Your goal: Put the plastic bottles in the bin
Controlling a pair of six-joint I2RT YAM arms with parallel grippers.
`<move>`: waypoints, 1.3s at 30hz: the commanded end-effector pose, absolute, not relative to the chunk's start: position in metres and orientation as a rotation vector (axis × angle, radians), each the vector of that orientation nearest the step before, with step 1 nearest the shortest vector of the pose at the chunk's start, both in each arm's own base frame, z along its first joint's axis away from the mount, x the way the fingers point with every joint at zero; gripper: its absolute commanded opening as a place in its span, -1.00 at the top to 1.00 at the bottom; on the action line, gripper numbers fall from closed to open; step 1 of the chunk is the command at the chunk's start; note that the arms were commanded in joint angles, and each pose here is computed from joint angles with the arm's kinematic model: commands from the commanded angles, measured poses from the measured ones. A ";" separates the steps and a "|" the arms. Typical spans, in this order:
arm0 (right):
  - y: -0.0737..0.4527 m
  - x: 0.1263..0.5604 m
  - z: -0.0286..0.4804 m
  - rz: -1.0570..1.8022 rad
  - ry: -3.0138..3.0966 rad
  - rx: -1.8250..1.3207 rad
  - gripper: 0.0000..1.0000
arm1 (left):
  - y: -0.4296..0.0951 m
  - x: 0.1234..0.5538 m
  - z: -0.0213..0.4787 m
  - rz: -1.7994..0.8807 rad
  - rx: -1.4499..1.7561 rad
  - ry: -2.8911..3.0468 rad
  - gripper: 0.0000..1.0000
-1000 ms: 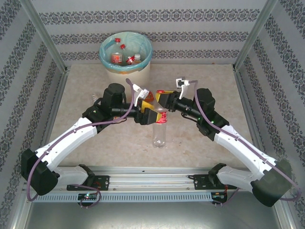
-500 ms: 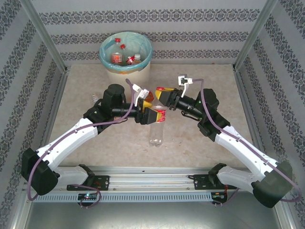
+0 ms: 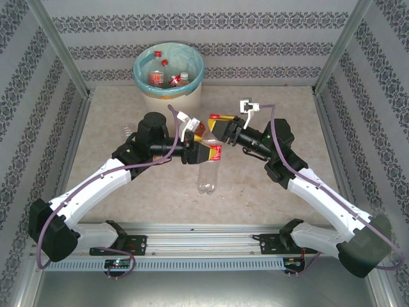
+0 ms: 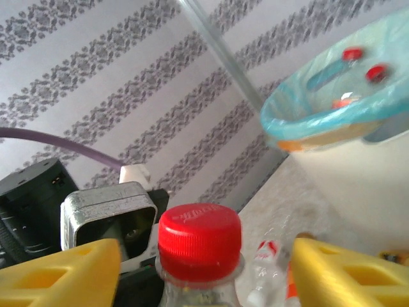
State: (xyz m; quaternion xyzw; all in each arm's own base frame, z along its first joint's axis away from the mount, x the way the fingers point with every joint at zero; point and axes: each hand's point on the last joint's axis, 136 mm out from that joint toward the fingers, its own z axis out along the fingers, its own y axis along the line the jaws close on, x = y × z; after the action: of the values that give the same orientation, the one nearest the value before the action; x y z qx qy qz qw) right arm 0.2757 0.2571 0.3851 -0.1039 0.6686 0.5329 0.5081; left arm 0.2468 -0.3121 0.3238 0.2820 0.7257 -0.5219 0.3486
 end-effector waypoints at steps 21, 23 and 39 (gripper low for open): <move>0.168 0.283 0.383 0.887 1.573 0.097 -0.47 | -0.139 0.445 0.494 -0.452 0.149 1.496 -0.06; 0.174 0.285 0.380 0.908 1.591 0.090 -0.46 | -0.131 0.465 0.496 -0.381 0.149 1.482 -0.05; 0.180 0.290 0.343 0.946 1.685 0.146 -0.40 | -0.099 0.571 0.413 -0.200 0.123 1.663 -0.05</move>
State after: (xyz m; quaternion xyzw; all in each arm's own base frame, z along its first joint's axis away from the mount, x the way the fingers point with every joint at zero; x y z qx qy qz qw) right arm 0.2935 0.1819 0.3423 0.0548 0.7210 0.3930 0.5680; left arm 0.5639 -0.1076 0.4169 0.0521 0.7286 -0.1068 0.6746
